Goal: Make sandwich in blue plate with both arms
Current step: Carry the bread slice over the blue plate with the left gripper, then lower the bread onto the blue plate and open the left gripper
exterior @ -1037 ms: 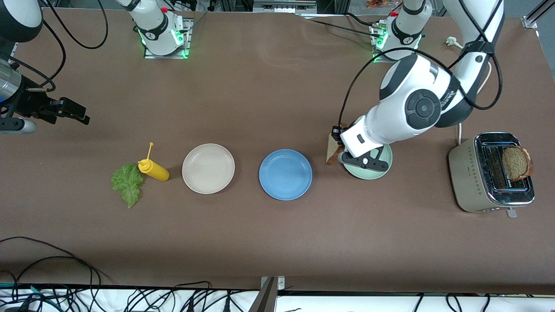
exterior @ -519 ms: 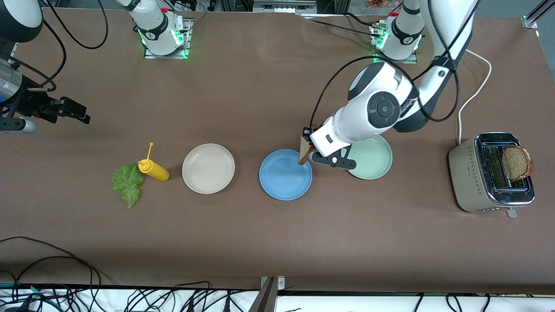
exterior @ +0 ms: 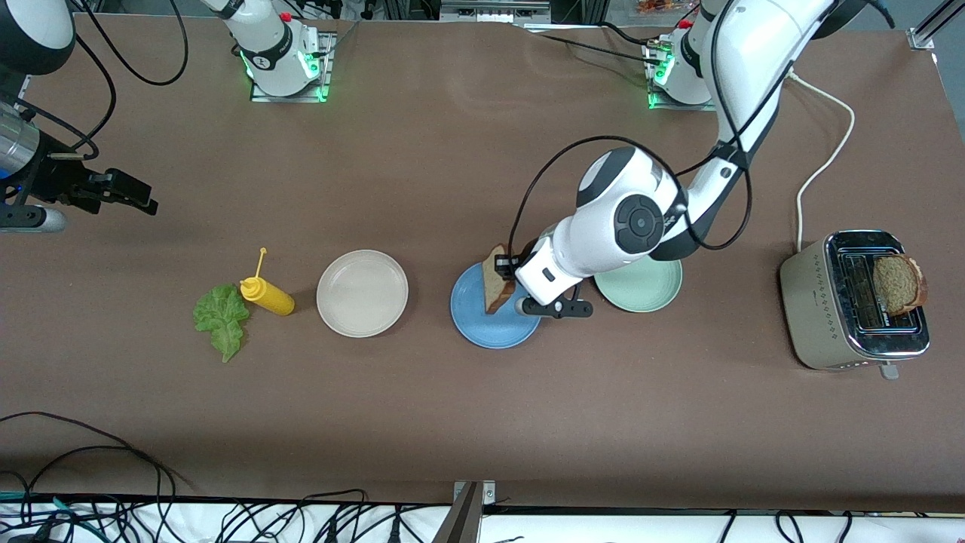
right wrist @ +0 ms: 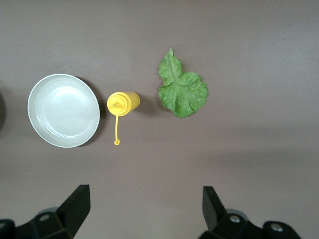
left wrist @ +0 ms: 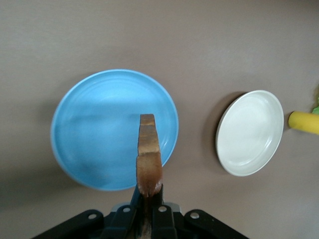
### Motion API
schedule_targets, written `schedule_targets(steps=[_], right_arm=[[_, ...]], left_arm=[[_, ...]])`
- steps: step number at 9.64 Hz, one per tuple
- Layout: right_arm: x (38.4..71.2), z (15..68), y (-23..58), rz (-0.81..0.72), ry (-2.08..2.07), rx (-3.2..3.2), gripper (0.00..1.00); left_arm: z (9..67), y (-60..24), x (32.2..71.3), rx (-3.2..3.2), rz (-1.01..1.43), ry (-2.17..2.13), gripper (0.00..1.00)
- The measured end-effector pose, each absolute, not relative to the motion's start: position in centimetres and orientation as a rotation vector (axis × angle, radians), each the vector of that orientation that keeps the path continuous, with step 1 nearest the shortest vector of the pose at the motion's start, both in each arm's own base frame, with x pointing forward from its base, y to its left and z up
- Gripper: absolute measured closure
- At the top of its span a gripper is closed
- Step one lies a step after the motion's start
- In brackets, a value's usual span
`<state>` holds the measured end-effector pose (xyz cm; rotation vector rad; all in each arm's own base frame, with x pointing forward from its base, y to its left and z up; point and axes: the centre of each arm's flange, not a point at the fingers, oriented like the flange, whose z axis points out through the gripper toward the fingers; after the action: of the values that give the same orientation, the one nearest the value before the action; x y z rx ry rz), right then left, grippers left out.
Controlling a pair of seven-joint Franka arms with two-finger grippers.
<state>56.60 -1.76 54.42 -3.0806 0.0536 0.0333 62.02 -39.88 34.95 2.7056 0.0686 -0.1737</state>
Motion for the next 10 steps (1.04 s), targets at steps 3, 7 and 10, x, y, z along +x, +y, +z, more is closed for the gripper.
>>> schedule_targets(steps=[3, 7, 10], right_arm=[[56.6, 54.4, -1.7, 0.035, 0.053, -3.081, 0.00], [56.6, 54.4, -1.7, 0.035, 0.051, -3.081, 0.00], [56.6, 54.4, -1.7, 0.035, 0.051, -3.081, 0.00]], left_arm=[[31.4, -41.8, 62.3, 2.659, -0.133, 0.117, 0.91], [29.7, -42.1, 62.4, 2.658, -0.116, 0.120, 0.91], [29.5, -41.8, 62.6, 2.666, -0.109, 0.119, 0.86]])
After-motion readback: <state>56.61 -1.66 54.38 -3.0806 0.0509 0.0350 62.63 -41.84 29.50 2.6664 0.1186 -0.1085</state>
